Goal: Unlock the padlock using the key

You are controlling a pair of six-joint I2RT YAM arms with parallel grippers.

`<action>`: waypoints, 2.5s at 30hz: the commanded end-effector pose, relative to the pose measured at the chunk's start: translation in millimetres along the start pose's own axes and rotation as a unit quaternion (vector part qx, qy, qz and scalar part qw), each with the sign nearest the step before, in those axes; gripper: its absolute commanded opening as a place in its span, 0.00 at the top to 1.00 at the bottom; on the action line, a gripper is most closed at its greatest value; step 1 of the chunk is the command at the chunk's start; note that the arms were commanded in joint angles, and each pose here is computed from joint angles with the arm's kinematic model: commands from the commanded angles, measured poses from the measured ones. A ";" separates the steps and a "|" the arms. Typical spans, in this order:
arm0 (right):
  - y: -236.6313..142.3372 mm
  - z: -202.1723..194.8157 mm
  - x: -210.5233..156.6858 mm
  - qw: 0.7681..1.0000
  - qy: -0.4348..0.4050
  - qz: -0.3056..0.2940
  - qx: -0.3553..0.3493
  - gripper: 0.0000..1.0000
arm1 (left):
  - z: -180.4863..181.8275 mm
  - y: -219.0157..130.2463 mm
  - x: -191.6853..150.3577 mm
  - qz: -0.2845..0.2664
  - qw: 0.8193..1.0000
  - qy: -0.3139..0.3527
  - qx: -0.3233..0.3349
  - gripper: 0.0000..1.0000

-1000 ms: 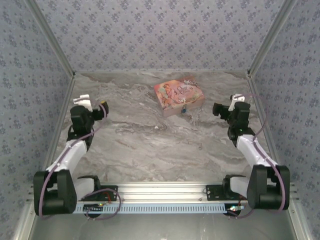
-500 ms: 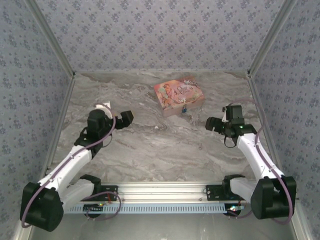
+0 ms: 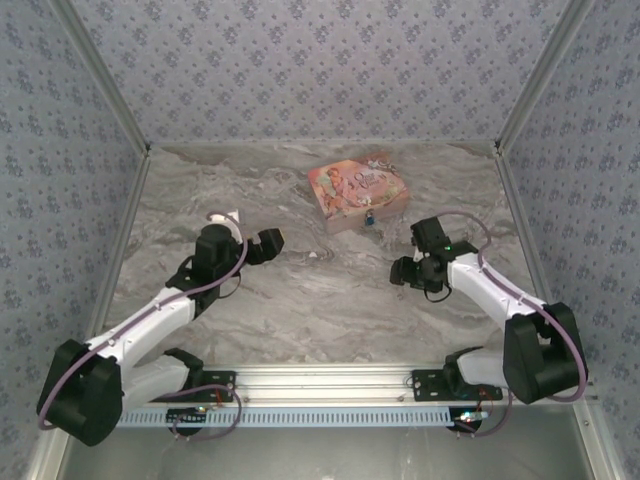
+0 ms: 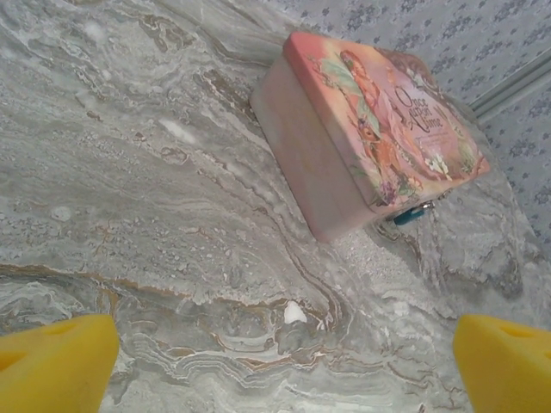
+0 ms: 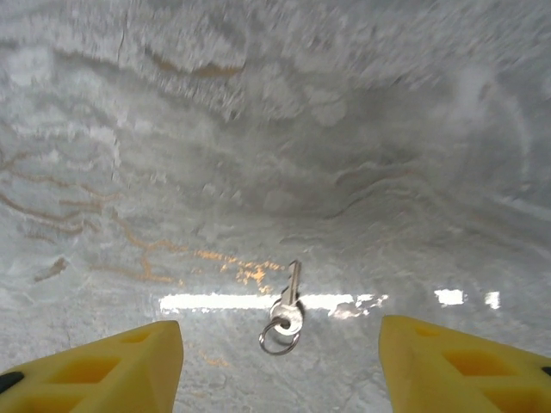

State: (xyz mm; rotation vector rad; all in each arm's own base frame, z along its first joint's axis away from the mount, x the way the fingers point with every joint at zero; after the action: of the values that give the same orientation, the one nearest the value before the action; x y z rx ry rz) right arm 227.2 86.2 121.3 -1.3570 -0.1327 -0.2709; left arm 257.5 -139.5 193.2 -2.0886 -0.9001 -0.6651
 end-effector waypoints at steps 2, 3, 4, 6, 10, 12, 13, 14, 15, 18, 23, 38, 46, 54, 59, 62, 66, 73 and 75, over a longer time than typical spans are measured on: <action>12.3 1.8 -17.8 0.998 0.008 0.050 -0.021 0.39 | -15.6 1.5 17.5 -0.029 0.999 0.004 -0.018 0.01; 14.0 1.3 -18.9 0.998 0.007 0.053 -0.031 0.39 | -15.5 1.8 17.2 -0.029 0.999 0.004 -0.017 0.01; 15.1 0.9 -19.4 0.998 0.006 0.055 -0.038 0.39 | -15.6 1.9 17.1 -0.029 0.999 0.003 -0.017 0.01; 17.4 0.7 -19.7 0.997 0.002 0.059 -0.053 0.41 | -15.4 1.5 17.4 -0.030 0.999 0.003 -0.016 0.01; 22.2 4.8 -19.6 0.996 -0.013 0.064 -0.068 0.44 | -15.1 -0.2 18.3 -0.033 0.999 0.005 -0.013 0.01; 25.9 5.6 -20.5 0.995 -0.016 0.071 -0.072 0.46 | -15.2 -1.0 18.1 -0.032 0.999 0.006 -0.011 0.01; 27.8 6.3 -20.5 0.994 -0.018 0.073 -0.074 0.48 | -14.8 -1.6 18.2 -0.032 0.999 0.007 -0.009 0.00; 29.7 6.3 -20.5 0.994 -0.018 0.076 -0.077 0.48 | -14.1 -1.9 18.0 -0.032 0.999 0.007 -0.007 0.01; 31.0 6.9 -20.4 0.994 -0.021 0.077 -0.080 0.50 | -13.9 -2.5 18.3 -0.033 0.999 0.007 -0.006 0.01; 34.7 7.9 -20.4 0.992 -0.026 0.081 -0.088 0.53 | -12.9 -3.6 17.8 -0.033 0.999 0.007 -0.003 0.00; 39.1 8.9 -20.7 0.991 -0.036 0.082 -0.103 0.59 | -12.3 -3.8 17.3 -0.034 0.999 0.007 0.000 0.01; 42.5 13.9 -16.2 0.990 -0.053 0.070 -0.107 0.80 | -12.2 -4.0 17.3 -0.031 0.999 0.008 0.003 0.01; 44.2 15.0 -16.2 0.991 -0.061 0.068 -0.095 0.92 | -12.9 -5.2 18.0 -0.031 0.999 0.009 0.003 0.01; 40.3 18.4 -13.6 0.996 -0.062 0.053 -0.043 1.00 | -14.5 -8.1 19.3 -0.031 0.999 0.012 -0.001 0.01; 24.0 31.6 -5.9 0.996 -0.062 0.005 0.061 1.00 | -23.1 -12.5 22.9 -0.035 0.999 -0.003 -0.029 0.01; 9.2 43.3 1.5 0.990 -0.059 -0.038 0.126 1.00 | -33.6 -14.6 25.3 -0.035 0.997 -0.013 -0.061 0.02; -17.0 63.2 13.8 0.969 -0.057 -0.103 0.216 1.00 | -57.3 -15.6 26.4 -0.024 0.993 -0.008 -0.115 0.06; -66.5 91.3 34.9 0.916 -0.006 -0.202 0.347 1.00 | -121.7 -8.1 22.7 0.009 0.974 0.039 -0.224 0.19; -77.3 98.5 37.0 0.904 -0.001 -0.214 0.370 1.00 | -138.2 -3.3 18.6 0.019 0.968 0.050 -0.247 0.23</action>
State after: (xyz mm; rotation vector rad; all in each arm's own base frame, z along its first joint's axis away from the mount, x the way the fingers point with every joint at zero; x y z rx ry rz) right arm 246.7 152.9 197.3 -0.7177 -0.4706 -0.4785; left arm 247.6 -218.7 264.1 -2.3909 -0.7388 -0.9098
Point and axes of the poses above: each hand's point on the last joint's axis, 136 mm out from that joint toward the fingers, its own y axis out along the fingers, its own z axis along the line the jaws close on, x = y × z, the point moved 7 cm from there along -y, back along the fingers, and after that the axes turned 2 degrees about -y, right-handed, at the moved point
